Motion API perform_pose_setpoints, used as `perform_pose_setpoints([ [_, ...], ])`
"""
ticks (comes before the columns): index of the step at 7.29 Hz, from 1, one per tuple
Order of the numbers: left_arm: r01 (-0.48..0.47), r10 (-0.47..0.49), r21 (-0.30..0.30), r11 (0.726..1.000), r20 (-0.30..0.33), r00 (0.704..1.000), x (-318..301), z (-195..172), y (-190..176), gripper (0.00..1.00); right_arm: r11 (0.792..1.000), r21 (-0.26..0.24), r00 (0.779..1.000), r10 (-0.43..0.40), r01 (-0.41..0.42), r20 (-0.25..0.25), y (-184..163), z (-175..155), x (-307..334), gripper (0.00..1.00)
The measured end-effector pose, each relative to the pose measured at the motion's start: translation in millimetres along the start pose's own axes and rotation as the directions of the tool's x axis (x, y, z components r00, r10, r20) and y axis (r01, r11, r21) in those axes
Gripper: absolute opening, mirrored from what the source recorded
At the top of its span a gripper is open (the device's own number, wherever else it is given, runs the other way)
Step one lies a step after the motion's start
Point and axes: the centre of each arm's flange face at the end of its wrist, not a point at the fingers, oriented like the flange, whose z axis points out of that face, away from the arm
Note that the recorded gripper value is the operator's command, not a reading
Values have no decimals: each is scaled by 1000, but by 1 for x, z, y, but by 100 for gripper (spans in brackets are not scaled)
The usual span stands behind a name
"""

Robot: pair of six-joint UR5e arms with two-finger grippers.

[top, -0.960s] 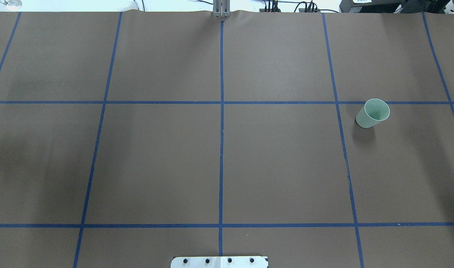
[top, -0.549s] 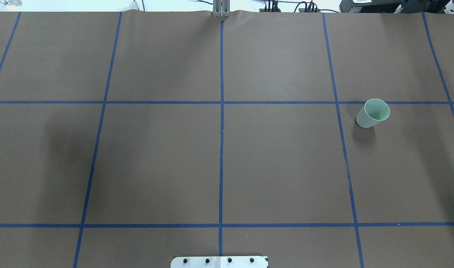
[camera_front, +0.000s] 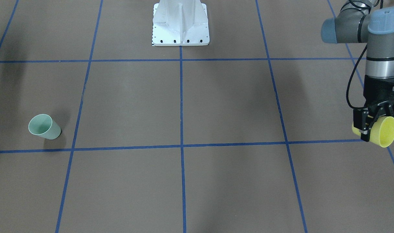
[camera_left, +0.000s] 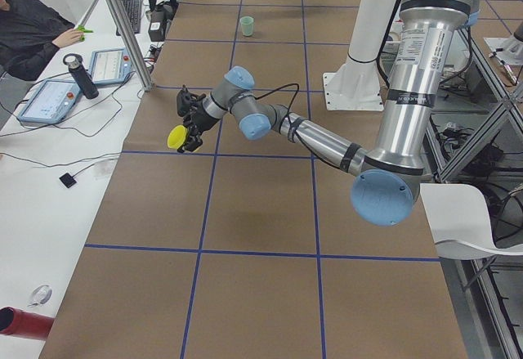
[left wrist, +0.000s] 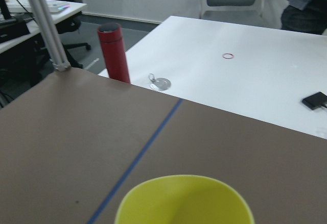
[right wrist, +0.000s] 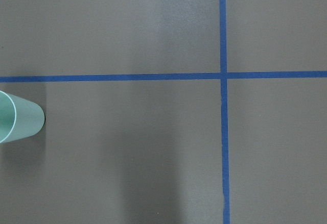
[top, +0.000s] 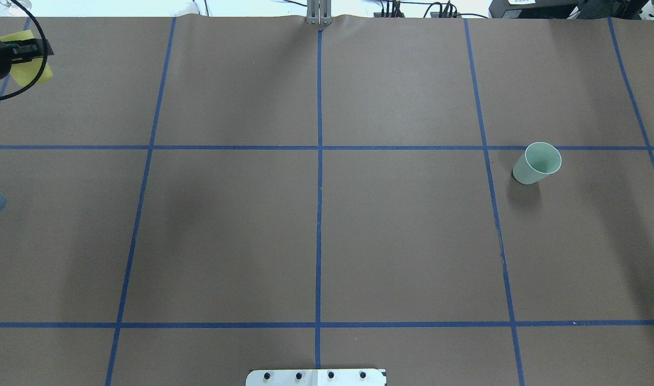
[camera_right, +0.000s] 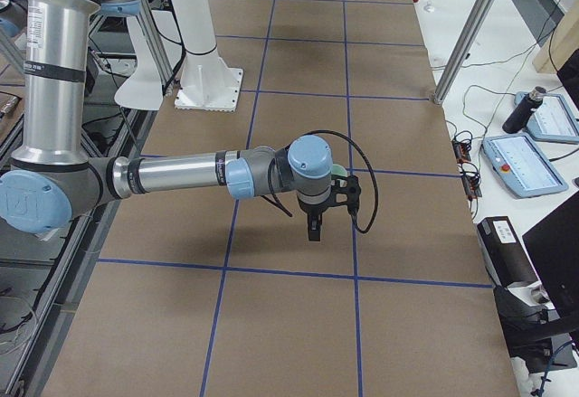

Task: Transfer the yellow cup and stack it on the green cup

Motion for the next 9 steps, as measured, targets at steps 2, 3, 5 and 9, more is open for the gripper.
perform_pose_setpoints([
  [2, -125, 127, 22, 992, -208, 970, 39, -19, 10, 0, 1000, 1, 1000, -1, 1, 20, -4, -3, -6, 100],
  [3, -188, 188, 28, 982, -293, 937, 66, -26, 29, 0, 1000, 2, 1000, -2, 2, 28, -6, -4, -9, 100],
  [5, -291, 276, 34, 956, -438, 856, 133, -49, 77, 0, 1000, 10, 999, -16, 15, 38, -11, -9, -18, 100],
  [9, -397, 326, 46, 917, -660, 676, 269, -105, 157, 0, 999, 20, 997, -47, 46, 58, -21, -11, -40, 98],
])
